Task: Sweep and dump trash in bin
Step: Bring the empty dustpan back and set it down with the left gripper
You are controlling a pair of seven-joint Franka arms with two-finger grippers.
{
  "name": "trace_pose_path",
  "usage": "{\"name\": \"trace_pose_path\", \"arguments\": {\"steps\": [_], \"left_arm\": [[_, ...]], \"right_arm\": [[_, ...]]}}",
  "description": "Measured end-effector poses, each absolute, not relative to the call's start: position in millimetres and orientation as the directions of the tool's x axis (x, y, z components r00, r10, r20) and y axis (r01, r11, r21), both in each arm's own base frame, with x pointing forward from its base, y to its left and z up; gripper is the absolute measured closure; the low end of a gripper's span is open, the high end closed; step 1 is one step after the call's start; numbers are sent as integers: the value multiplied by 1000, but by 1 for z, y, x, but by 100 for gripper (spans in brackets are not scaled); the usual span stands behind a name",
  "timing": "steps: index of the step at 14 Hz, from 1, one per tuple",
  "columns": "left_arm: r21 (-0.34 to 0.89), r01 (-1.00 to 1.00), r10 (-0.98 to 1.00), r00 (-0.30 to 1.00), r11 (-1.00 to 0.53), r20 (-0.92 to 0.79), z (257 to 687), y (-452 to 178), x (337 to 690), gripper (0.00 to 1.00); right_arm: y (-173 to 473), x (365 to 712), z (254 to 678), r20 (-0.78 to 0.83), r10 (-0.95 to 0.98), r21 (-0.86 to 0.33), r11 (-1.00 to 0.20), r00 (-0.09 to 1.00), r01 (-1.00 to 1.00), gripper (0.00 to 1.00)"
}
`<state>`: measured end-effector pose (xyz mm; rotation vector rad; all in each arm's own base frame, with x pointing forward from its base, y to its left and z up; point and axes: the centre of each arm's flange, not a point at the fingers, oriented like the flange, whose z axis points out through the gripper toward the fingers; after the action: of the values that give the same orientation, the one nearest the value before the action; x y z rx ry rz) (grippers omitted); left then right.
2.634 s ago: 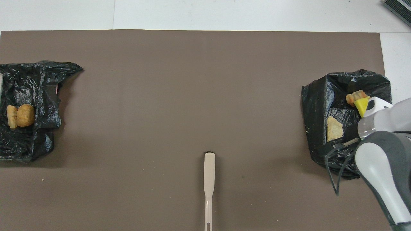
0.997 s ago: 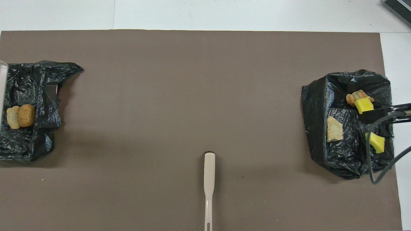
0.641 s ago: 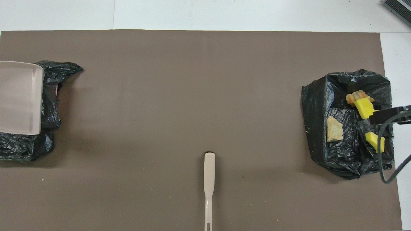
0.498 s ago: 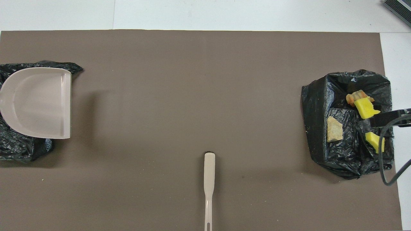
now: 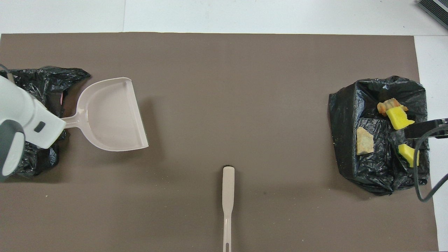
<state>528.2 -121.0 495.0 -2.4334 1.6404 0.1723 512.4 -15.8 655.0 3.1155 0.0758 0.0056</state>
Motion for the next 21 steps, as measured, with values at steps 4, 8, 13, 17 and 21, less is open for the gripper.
{"name": "trace_pose_path", "arguments": {"steps": [4, 8, 13, 17, 21], "left_arm": [[-72, -781, -778, 624, -620, -68, 487, -209, 507, 69], [-40, -566, -567, 824, -823, 10, 460, -285, 493, 69], [2, -325, -324, 945, -946, 47, 414, -379, 469, 69], [14, -216, -215, 976, -976, 40, 378, -411, 458, 69], [37, -166, -164, 985, -985, 61, 340, -449, 442, 66]], "right_arm": [[-9, 513, 654, 3, 58, 7, -998, 998, 58, 0], [-7, 513, 654, 3, 61, 3, -998, 998, 61, 0], [-7, 513, 654, 3, 60, 3, -998, 998, 60, 0], [-7, 513, 654, 3, 60, 3, -998, 998, 60, 0], [-7, 513, 654, 3, 60, 3, -998, 998, 60, 0]]}}
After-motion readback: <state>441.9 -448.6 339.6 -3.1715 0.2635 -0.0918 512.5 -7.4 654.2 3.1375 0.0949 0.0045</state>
